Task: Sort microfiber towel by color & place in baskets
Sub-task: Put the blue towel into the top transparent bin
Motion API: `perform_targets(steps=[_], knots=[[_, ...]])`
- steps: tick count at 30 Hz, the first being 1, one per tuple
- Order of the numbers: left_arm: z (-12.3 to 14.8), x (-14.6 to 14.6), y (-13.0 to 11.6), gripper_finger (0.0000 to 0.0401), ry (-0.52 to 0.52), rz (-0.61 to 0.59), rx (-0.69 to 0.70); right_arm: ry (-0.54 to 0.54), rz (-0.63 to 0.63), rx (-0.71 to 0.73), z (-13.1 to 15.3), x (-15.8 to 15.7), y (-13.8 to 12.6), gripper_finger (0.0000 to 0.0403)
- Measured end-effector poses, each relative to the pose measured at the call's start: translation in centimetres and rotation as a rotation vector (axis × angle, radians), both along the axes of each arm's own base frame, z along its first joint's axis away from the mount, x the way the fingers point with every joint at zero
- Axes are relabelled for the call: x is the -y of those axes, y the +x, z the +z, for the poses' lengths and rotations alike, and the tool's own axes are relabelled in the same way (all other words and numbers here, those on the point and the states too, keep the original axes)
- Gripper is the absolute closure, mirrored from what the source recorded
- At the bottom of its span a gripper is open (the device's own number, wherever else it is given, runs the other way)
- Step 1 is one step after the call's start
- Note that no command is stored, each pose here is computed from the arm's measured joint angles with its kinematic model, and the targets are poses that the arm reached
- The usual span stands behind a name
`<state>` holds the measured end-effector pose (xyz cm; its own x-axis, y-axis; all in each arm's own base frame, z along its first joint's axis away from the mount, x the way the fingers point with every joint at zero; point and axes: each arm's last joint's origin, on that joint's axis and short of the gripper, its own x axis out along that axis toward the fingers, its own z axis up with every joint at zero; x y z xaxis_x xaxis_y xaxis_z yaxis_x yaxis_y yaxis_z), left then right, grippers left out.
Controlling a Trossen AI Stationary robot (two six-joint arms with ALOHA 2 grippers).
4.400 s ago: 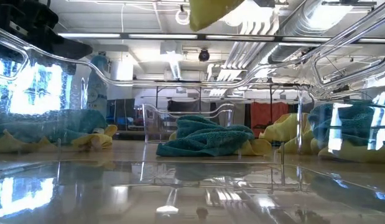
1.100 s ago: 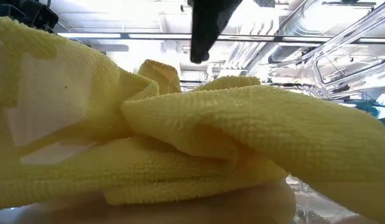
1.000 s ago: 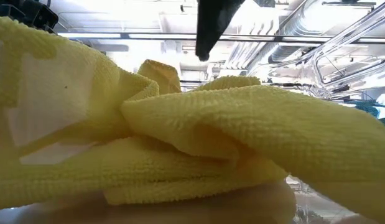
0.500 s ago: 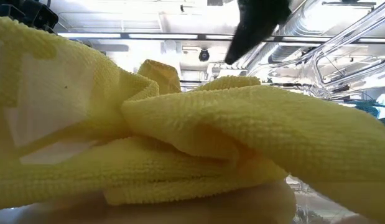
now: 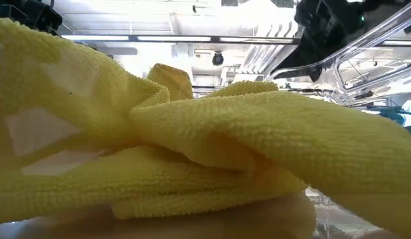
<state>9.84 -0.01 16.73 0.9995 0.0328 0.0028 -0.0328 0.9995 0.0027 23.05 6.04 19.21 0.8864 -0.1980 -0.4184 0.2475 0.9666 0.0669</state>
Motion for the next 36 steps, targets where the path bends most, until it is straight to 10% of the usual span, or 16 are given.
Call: perform_targets(steps=[21,36], knots=[[1.4,-0.3,-0.2,0.0401,-0.133,0.085,0.063,-0.012,-0.024,0.02,-1.5,1.3,-0.7,0.0403],[5.1,-0.7,1.7,0.0401,-0.243,0.331,-0.489,-0.112,0.007,-0.083,-2.2,2.7,-0.7,0.0403]])
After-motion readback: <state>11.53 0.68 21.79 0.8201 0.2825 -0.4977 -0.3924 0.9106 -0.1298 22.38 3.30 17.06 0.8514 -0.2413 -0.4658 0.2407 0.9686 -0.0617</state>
